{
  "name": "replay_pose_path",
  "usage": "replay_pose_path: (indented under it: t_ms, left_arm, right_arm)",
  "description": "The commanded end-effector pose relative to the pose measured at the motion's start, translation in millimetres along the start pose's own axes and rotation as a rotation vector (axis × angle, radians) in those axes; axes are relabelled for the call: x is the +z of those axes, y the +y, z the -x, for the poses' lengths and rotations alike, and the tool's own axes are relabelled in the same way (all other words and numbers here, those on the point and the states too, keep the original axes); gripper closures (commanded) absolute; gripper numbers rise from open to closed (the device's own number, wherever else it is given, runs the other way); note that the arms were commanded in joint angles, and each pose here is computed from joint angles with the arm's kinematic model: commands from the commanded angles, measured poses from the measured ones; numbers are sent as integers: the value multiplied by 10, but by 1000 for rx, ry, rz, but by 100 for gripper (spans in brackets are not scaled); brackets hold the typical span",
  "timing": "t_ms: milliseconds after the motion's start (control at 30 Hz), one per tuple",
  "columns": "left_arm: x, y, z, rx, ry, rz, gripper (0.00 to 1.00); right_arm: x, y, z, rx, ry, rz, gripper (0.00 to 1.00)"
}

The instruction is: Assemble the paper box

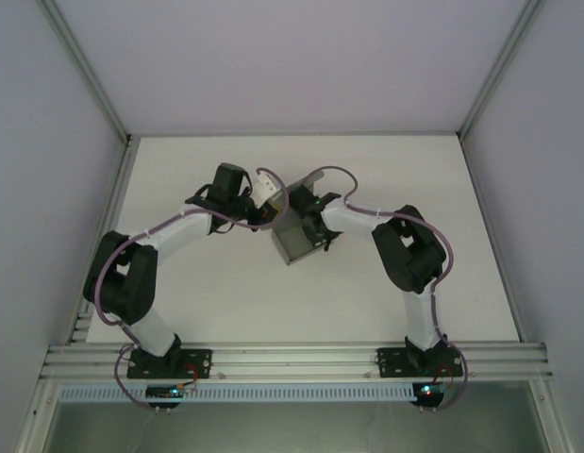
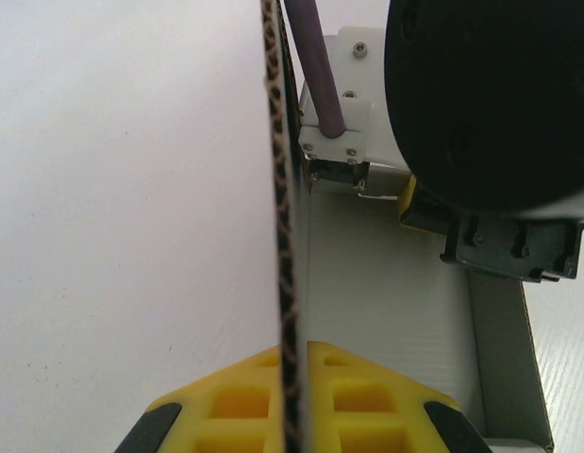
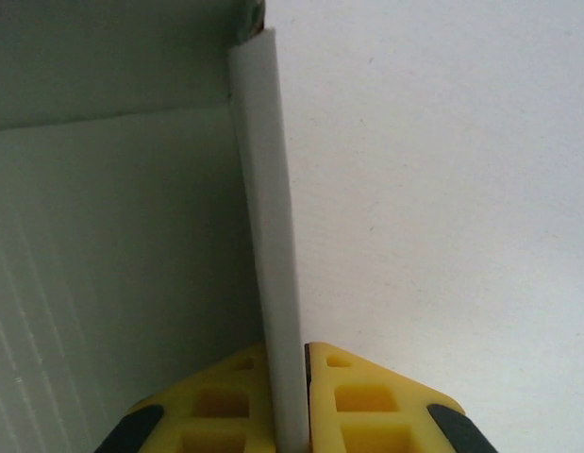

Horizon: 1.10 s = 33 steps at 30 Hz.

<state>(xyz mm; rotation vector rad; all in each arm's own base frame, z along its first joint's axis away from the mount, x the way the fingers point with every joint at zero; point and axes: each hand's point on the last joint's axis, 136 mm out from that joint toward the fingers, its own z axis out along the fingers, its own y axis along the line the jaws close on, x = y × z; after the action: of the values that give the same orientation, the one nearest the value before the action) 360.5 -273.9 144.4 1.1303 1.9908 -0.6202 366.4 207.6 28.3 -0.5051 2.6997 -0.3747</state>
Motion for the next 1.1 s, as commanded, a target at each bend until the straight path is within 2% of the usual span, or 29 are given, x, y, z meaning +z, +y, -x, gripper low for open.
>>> replay_pose_path:
  t_ms: [0, 100, 233, 300, 400, 500, 533, 600, 667, 900, 1067]
  left_arm:
    - [-109, -301, 511, 88, -138, -123, 100]
    - [-87, -297, 499, 88, -135, -125, 100]
    - [-54, -314, 452, 101, -119, -142, 100]
    - [-43, -346, 434, 108, -110, -166, 100]
    - [-20, -348, 403, 115, -93, -178, 100]
    - [4, -353, 392, 112, -73, -194, 100]
    - [6, -359, 394, 116, -68, -200, 100]
    - [22, -353, 379, 118, -60, -200, 100]
    - [33, -344, 373, 121, -57, -198, 100]
    - [43, -361, 297, 148, -33, -207, 100]
    - [74, -333, 285, 164, -21, -204, 100]
  right_arm:
    - [234, -314, -245, -35, 81, -209, 100]
    - [237, -216, -221, -9, 66, -121, 100]
    - [41, -56, -22, 69, -57, 90, 80]
    - [-109, 0, 105, 90, -124, 200, 75]
    - [-327, 29, 264, 66, -212, 270, 64]
    - [-482, 62, 330, 56, -240, 344, 49]
    - [-509, 67, 338, 60, -243, 362, 48]
    - [-548, 44, 342, 67, -246, 375, 40]
    - [-564, 14, 322, 72, -240, 379, 38]
    - [-538, -346, 164, 122, -228, 249, 13]
    - [-606, -393, 103, 151, -245, 322, 10]
